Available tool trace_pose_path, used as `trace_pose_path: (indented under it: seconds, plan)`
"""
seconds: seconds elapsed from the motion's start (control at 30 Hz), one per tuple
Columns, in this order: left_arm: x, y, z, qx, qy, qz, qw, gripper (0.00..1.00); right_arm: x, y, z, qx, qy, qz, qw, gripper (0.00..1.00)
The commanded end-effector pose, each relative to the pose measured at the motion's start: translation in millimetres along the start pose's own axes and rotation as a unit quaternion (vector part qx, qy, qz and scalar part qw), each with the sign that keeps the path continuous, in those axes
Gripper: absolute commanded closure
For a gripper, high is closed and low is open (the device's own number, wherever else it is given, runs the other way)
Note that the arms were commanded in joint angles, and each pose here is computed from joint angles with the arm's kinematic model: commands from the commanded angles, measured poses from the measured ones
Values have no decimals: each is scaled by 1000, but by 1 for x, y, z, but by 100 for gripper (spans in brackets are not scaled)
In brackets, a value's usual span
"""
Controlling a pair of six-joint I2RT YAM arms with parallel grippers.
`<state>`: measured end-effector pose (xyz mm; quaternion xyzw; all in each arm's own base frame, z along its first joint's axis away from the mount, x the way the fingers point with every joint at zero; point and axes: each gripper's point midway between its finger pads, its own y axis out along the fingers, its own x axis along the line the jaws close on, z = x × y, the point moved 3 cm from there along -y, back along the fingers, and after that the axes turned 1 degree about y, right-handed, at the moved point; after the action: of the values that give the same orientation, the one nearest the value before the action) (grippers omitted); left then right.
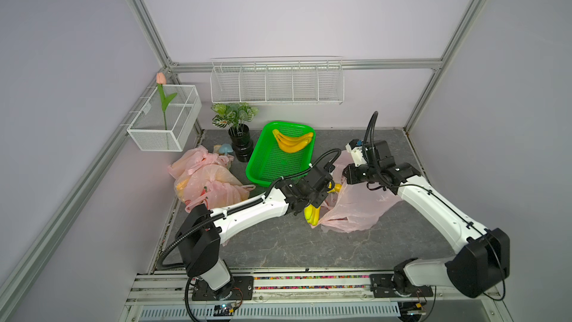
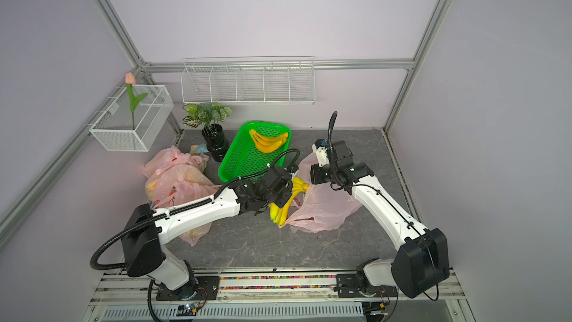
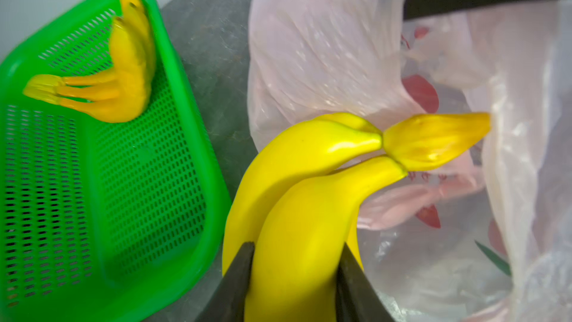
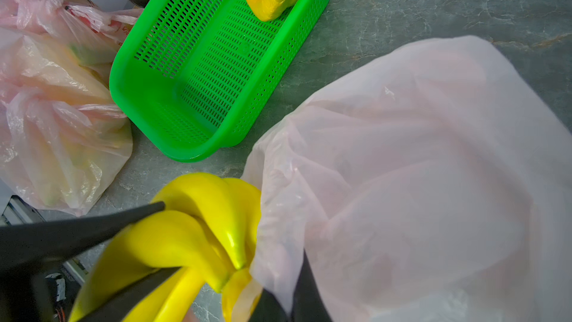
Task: Place the banana into a plastic bag & tie a knot
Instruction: Place the banana into the plastic bag.
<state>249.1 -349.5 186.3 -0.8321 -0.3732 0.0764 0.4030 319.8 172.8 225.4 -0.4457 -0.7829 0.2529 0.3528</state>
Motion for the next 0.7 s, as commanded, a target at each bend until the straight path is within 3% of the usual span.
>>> trace_pose_path:
  seconds: [0.0,0.13,0.37,0.5,0.67]
  plan:
    - [-18,6,-2,-1,-26,45,999,90,-3,-9,-8,-44,46,-13,998,93]
    - [-22,13,-3,0,-53,48,997,91,4,-7,-11,-66,86,-57,993,93]
    - [-25,17,-27,-49,-156,63,985,92,1,-3,-1,-118,190,-89,971,93]
    - [-10,22,-27,-61,-221,22,973,93,-1,-11,3,-141,209,-84,964,93]
    - [13,24,-40,-92,-272,32,957,93,-2,-7,13,-138,217,-79,963,93]
